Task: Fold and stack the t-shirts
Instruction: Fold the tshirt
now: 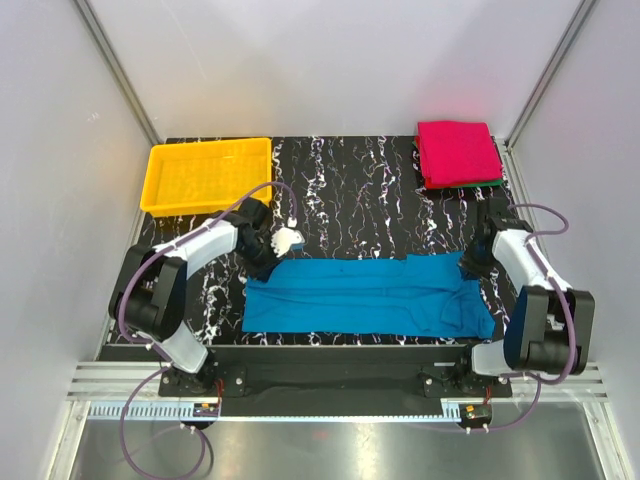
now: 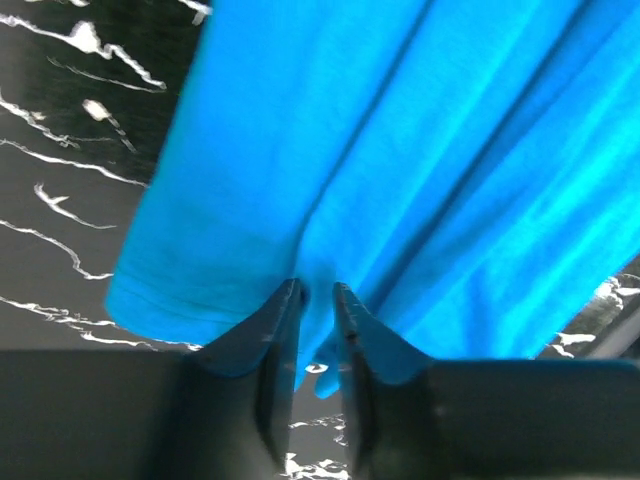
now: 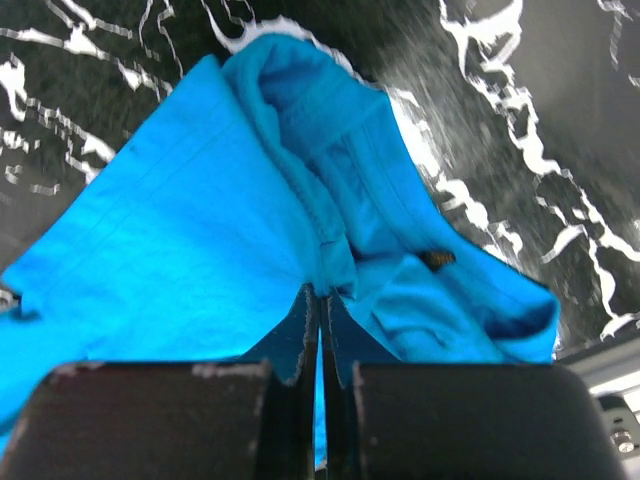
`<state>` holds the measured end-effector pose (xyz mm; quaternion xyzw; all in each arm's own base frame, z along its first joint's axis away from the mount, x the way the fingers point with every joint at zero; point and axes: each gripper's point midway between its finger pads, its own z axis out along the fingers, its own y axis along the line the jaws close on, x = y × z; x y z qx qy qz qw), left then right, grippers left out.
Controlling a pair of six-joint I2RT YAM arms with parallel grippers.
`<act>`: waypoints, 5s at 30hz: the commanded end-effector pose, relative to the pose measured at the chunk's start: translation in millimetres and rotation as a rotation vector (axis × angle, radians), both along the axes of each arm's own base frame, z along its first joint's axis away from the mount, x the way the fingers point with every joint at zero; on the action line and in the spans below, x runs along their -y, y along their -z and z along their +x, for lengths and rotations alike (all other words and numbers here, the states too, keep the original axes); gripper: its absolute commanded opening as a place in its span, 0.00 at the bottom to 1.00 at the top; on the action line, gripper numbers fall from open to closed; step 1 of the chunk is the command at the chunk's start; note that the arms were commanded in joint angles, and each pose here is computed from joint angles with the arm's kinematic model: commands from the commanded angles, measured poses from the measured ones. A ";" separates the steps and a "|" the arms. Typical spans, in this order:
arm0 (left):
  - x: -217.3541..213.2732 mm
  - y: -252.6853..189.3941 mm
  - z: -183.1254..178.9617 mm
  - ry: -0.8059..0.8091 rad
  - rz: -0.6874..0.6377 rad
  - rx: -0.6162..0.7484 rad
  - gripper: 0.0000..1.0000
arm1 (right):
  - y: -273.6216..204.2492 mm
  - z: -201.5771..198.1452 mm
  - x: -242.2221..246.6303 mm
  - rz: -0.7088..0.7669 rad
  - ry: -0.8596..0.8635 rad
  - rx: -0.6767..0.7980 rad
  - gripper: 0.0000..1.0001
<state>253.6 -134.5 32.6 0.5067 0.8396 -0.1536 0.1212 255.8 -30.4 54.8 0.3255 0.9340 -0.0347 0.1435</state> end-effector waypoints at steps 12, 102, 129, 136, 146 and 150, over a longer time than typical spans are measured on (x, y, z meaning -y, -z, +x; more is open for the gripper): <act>-12.2 -7.7 -23.8 0.049 0.014 0.002 0.00 | -14.1 -26.8 -15.3 0.085 0.046 -0.051 0.00; -42.9 -47.2 -65.3 0.138 0.087 -0.079 0.88 | 46.8 257.1 -130.0 -0.162 -0.688 0.114 0.01; 2.4 -19.5 9.5 -0.165 -0.007 -0.058 0.88 | -71.2 417.2 -254.1 -0.338 -0.888 0.806 0.78; 6.0 -11.2 -1.7 -0.136 0.011 -0.080 0.81 | -139.7 414.3 -217.6 -0.388 -0.755 0.859 0.84; 9.0 25.3 -41.0 -0.040 0.105 -0.172 0.76 | -53.6 374.7 -203.9 0.039 -0.440 0.633 0.64; 15.0 30.4 -52.3 -0.011 0.099 -0.203 0.75 | -14.0 370.9 -180.9 0.114 -0.238 0.523 0.55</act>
